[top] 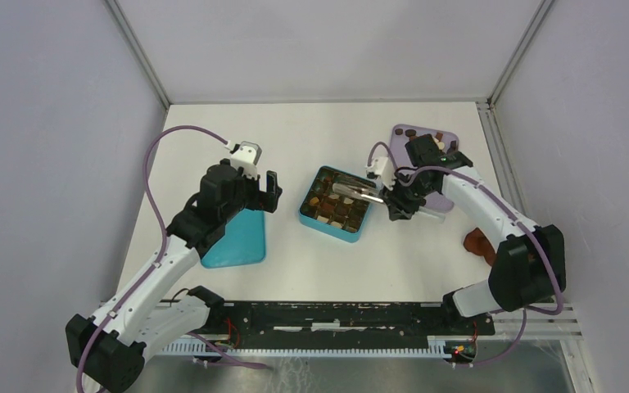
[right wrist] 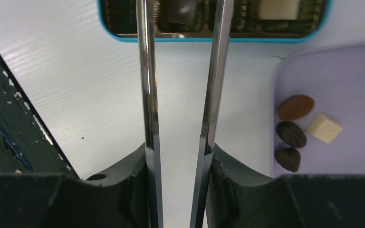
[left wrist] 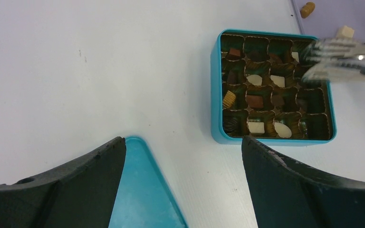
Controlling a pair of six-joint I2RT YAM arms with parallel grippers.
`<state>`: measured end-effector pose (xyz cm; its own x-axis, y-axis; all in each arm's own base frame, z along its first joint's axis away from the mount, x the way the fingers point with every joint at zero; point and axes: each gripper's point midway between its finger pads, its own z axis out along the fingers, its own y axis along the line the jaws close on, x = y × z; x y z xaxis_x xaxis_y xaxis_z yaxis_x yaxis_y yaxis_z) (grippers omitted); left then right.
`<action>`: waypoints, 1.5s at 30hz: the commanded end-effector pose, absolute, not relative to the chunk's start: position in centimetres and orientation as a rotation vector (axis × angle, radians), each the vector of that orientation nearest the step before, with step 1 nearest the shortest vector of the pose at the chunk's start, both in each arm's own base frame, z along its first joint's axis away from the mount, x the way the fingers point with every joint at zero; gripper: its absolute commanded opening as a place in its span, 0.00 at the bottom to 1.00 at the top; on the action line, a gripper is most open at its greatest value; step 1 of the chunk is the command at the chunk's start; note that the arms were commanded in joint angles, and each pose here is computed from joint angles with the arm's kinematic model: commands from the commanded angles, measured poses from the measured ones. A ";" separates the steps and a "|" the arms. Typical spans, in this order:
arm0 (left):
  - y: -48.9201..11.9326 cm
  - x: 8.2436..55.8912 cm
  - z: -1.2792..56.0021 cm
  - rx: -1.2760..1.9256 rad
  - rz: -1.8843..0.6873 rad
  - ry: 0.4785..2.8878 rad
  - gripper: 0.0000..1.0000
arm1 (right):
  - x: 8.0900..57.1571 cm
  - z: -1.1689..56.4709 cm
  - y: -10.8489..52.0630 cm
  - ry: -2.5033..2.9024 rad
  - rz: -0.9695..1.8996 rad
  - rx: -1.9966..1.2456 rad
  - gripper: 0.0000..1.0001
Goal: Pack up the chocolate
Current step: Place the fake chocolate in the packing box, then pick up the fake chocolate from the plate.
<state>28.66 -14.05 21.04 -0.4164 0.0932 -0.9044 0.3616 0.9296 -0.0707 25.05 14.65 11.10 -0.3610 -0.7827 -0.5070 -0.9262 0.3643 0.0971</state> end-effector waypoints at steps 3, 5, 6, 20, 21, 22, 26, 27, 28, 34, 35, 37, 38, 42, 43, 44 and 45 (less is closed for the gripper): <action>-14.0 28.6 22.2 0.355 -0.306 1.947 0.96 | 30.1 14.0 10.6 2.283 0.469 -1.210 0.41; -14.0 28.5 22.2 0.357 -0.309 1.947 0.96 | 31.1 13.8 8.3 2.332 0.407 -1.159 0.41; -14.1 28.5 22.2 0.359 -0.310 1.946 0.96 | 31.5 13.6 7.4 2.353 0.382 -1.140 0.41; -14.2 28.6 22.0 0.364 -0.316 1.952 0.96 | 32.6 10.4 -1.4 2.553 0.140 -1.086 0.42; -14.2 28.6 22.0 0.364 -0.316 1.953 0.96 | 32.6 10.0 -1.6 2.571 0.137 -1.098 0.42; -14.2 28.6 21.9 0.364 -0.313 1.954 0.96 | 32.6 9.8 -1.8 2.586 0.131 -1.110 0.42; -14.2 28.6 21.9 0.363 -0.311 1.953 0.96 | 33.2 8.8 -2.6 2.621 0.089 -1.122 0.44; -14.2 28.6 21.9 0.363 -0.311 1.954 0.96 | 33.4 8.7 -2.7 2.626 0.087 -1.123 0.45; -14.2 28.6 21.8 0.364 -0.311 1.957 0.96 | 33.6 8.5 -2.8 2.630 0.084 -1.124 0.45; -14.1 28.6 21.8 0.363 -0.309 1.958 0.96 | 34.7 7.6 -2.5 2.642 0.131 -1.126 0.46; -14.1 28.6 21.8 0.363 -0.308 1.959 0.96 | 34.7 7.4 -2.4 2.646 0.143 -1.126 0.46; -14.1 28.6 21.7 0.362 -0.307 1.960 0.96 | 34.9 7.1 -2.2 2.649 0.163 -1.128 0.46; -14.1 28.6 21.8 0.364 -0.307 1.959 0.96 | 35.0 7.0 -2.1 2.650 0.171 -1.128 0.46; -14.1 28.7 21.7 0.364 -0.306 1.963 0.96 | 35.2 6.6 -1.8 2.651 0.187 -1.137 0.48; -14.2 28.7 21.6 0.365 -0.306 1.964 0.96 | 35.3 6.5 -1.7 2.650 0.191 -1.141 0.48; -14.2 28.7 21.6 0.364 -0.306 1.965 0.96 | 35.4 6.4 -1.6 2.649 0.191 -1.144 0.48; -14.2 28.7 21.6 0.364 -0.307 1.965 0.96 | 35.4 6.3 -1.4 2.648 0.191 -1.145 0.48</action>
<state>28.46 -14.28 21.26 -0.4118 0.0907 -0.9067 0.3760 0.9233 -0.0784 33.87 -2.10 5.33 -0.6851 -0.6892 -0.2359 -0.7157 0.6971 0.0421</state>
